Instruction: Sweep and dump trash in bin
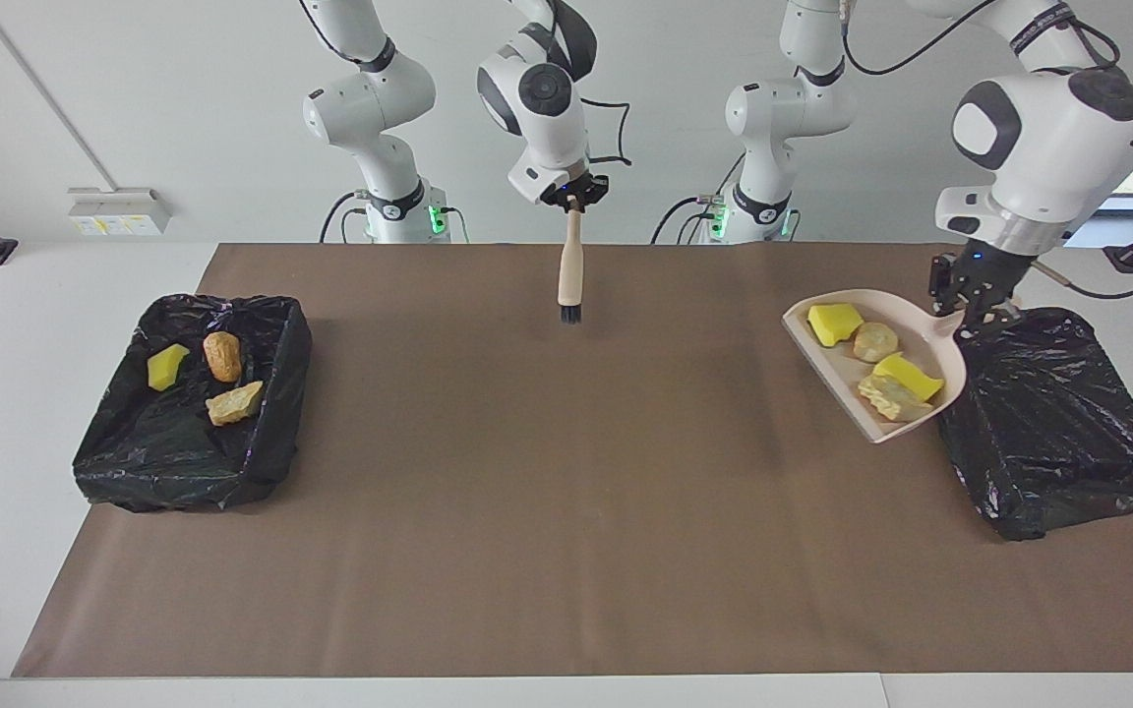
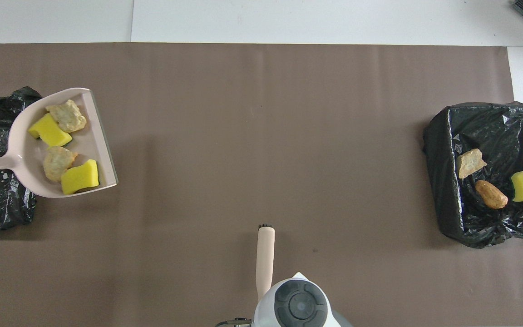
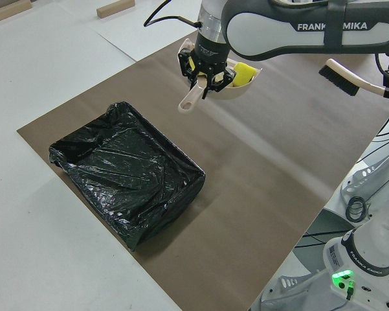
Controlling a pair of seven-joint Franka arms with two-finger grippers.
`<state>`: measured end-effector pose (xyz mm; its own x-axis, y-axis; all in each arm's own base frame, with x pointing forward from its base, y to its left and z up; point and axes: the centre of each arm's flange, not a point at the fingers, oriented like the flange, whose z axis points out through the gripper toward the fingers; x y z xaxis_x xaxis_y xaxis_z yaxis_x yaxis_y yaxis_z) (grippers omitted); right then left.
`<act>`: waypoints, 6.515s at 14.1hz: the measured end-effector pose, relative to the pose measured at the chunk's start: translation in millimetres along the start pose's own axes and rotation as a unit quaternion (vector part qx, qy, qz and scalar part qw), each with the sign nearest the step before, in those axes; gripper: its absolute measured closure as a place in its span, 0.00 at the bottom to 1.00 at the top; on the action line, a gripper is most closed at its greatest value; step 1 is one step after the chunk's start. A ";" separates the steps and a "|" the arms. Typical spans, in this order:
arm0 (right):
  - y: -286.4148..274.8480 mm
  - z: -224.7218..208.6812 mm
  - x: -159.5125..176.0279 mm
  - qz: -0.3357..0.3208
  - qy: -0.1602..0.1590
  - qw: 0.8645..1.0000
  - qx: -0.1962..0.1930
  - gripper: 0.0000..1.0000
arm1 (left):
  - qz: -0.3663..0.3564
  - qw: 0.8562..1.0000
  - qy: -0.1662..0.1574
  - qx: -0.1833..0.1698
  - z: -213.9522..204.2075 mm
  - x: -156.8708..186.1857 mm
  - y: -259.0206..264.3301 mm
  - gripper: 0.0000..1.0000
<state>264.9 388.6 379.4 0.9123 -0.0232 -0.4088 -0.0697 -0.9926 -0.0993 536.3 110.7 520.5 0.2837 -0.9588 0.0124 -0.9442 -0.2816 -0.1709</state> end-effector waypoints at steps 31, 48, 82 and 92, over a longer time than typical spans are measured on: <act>-13.2 19.5 66.8 -0.028 -0.019 0.998 -0.048 0.67 | 0.218 0.855 -0.471 -0.014 5.4 -137.2 -109.8 0.67; 83.7 -129.0 181.8 0.010 0.143 0.990 0.001 0.00 | -0.139 0.968 -0.207 -0.026 55.6 148.3 1.9 0.67; 382.7 -405.4 107.6 0.019 0.193 0.980 -0.039 0.00 | -0.563 0.818 -0.093 -0.076 134.8 520.0 131.6 0.00; 374.0 -402.6 107.1 0.011 0.191 0.980 -0.046 0.00 | -0.563 0.821 -0.092 -0.035 -14.5 338.9 89.7 0.00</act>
<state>499.0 -33.0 663.7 0.9968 -0.0707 -0.0386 -0.0709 -0.9975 -0.0054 545.4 -240.0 523.7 0.9972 -0.0698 -0.0259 -0.0720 -0.9927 -0.0967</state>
